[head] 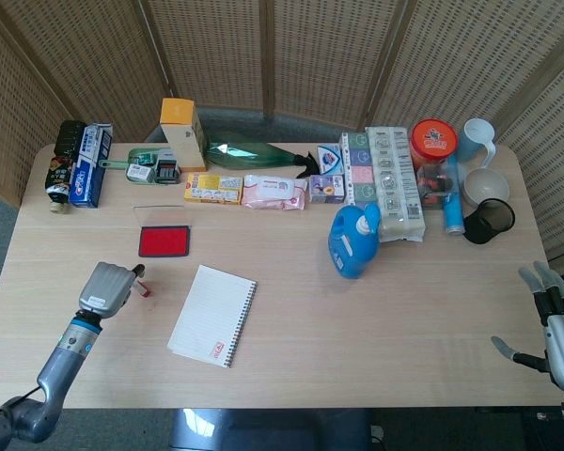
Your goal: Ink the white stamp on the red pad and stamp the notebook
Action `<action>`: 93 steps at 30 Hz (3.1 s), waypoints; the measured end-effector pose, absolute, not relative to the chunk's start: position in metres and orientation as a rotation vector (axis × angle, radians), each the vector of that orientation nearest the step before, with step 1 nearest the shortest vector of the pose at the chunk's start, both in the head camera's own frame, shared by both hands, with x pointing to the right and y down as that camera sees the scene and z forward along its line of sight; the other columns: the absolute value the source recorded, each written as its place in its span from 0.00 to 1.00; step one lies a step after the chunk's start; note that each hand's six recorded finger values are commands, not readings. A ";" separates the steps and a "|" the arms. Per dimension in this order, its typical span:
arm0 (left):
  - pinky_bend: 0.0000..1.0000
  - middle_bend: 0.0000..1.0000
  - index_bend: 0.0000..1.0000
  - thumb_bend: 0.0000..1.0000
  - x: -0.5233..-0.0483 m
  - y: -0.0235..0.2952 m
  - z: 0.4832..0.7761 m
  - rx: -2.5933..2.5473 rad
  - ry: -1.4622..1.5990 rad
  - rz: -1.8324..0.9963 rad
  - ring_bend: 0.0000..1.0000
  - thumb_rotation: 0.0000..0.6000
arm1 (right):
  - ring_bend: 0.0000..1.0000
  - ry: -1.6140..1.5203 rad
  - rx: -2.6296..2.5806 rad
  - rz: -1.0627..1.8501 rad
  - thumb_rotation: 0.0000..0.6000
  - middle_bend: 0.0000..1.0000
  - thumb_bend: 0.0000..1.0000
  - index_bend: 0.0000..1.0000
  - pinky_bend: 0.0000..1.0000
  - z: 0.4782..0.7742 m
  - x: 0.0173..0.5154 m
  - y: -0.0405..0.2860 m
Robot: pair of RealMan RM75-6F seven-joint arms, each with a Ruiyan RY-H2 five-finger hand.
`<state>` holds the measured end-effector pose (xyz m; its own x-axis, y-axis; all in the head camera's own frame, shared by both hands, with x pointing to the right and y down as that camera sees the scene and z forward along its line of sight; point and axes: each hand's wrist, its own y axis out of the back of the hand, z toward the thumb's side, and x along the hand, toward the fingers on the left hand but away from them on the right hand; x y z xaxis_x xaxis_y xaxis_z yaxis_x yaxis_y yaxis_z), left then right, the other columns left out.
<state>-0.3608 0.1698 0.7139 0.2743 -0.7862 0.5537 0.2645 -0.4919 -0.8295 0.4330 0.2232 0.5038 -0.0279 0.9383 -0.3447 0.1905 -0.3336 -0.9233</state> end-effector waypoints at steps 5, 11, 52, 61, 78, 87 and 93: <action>1.00 1.00 0.42 0.31 -0.357 0.167 0.716 -1.593 0.486 -1.400 1.00 1.00 | 0.00 -1.213 -1.581 1.417 0.87 0.00 0.00 0.02 0.00 0.504 0.433 0.222; 1.00 1.00 0.42 0.32 -0.357 0.166 0.716 -1.583 0.477 -1.401 1.00 1.00 | 0.00 -1.215 -1.585 1.418 0.87 0.00 0.00 0.02 0.00 0.504 0.433 0.222; 1.00 1.00 0.64 0.38 -0.355 0.163 0.722 -1.576 0.449 -1.421 1.00 1.00 | 0.00 -1.222 -1.592 1.425 0.87 0.00 0.00 0.02 0.00 0.504 0.433 0.222; 1.00 1.00 0.64 0.37 -0.360 0.138 0.700 -1.510 0.457 -1.403 1.00 1.00 | 0.00 -1.219 -1.596 1.427 0.87 0.00 0.00 0.02 0.00 0.505 0.432 0.222; 1.00 1.00 0.65 0.37 -0.351 0.070 0.706 -1.377 0.457 -1.502 1.00 1.00 | 0.00 -1.207 -1.591 1.470 0.87 0.00 0.00 0.02 0.00 0.515 0.436 0.219; 1.00 1.00 0.65 0.37 -0.333 0.066 0.736 -1.395 0.422 -1.533 1.00 1.00 | 0.00 -1.218 -1.585 1.498 0.87 0.00 0.00 0.02 0.00 0.520 0.442 0.215; 1.00 1.00 0.66 0.37 -0.327 0.064 0.744 -1.399 0.419 -1.536 1.00 1.00 | 0.00 -1.218 -1.587 1.504 0.87 0.00 0.00 0.02 0.00 0.522 0.444 0.215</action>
<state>-0.3265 0.0638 0.7436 0.1412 -0.8167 0.5596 0.4201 -0.4624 -0.7808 0.4437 0.2150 0.5218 -0.0780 0.9145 -0.3969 0.1980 -0.3760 -0.9052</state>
